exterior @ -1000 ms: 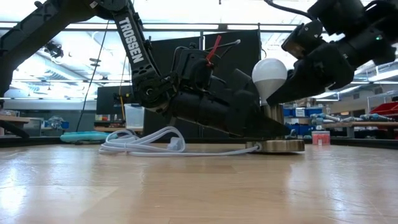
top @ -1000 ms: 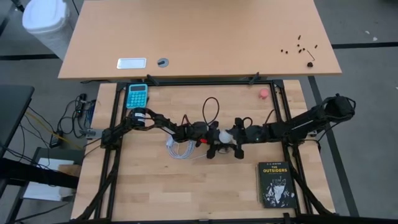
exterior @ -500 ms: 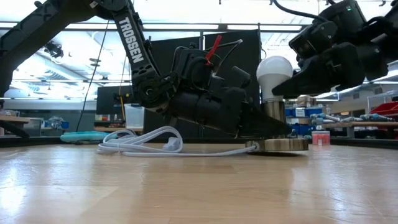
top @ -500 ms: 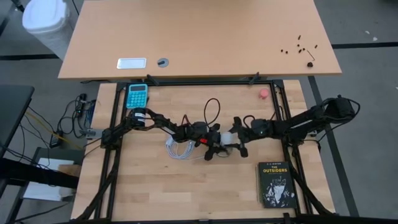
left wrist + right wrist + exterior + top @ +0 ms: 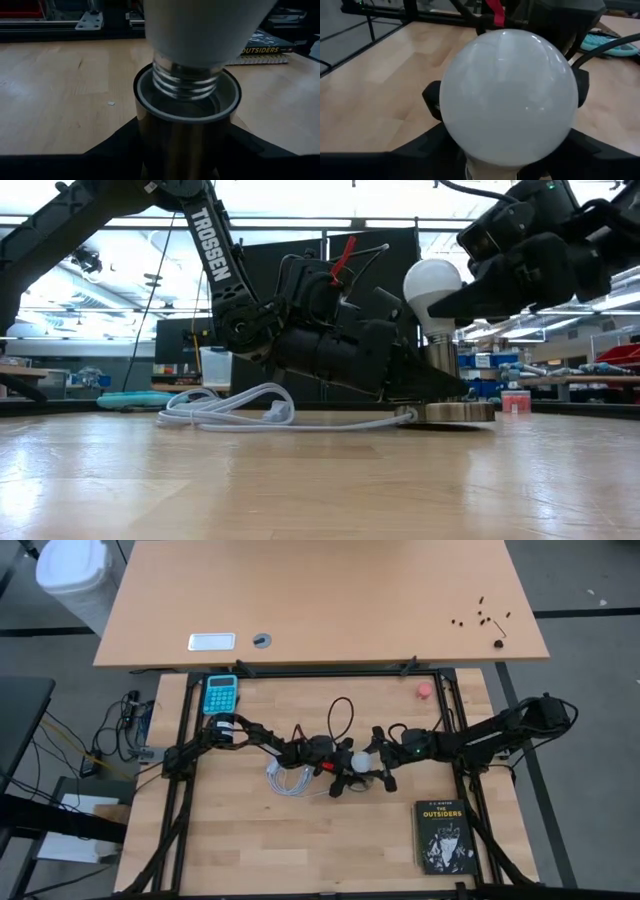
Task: Screw lightbulb
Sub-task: Insert the lightbulb into the lamp
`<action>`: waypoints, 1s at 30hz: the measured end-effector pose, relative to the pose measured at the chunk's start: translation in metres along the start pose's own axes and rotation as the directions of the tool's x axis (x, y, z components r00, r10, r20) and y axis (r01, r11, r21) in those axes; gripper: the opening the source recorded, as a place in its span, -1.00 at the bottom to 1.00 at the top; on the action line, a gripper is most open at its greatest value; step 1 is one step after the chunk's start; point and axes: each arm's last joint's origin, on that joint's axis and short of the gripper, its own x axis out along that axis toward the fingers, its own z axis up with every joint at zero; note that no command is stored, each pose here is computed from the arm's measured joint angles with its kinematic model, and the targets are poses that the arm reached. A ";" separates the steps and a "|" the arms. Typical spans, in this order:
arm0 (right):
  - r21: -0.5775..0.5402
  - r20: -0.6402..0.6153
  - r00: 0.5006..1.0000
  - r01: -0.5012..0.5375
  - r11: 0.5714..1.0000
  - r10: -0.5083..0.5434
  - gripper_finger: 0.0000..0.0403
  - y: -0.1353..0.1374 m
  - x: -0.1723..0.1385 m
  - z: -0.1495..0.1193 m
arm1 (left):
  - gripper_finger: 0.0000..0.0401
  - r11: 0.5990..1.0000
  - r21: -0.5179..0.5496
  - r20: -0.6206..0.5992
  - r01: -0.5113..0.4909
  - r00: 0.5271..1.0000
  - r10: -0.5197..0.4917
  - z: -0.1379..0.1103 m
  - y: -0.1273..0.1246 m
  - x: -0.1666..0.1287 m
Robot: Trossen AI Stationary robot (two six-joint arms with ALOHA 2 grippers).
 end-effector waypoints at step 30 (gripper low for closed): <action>0.080 -0.080 0.987 0.142 0.987 -0.136 0.13 0.009 0.011 -0.014 | -0.04 0.987 -0.035 -0.014 -0.156 0.988 0.156 -0.001 0.004 0.000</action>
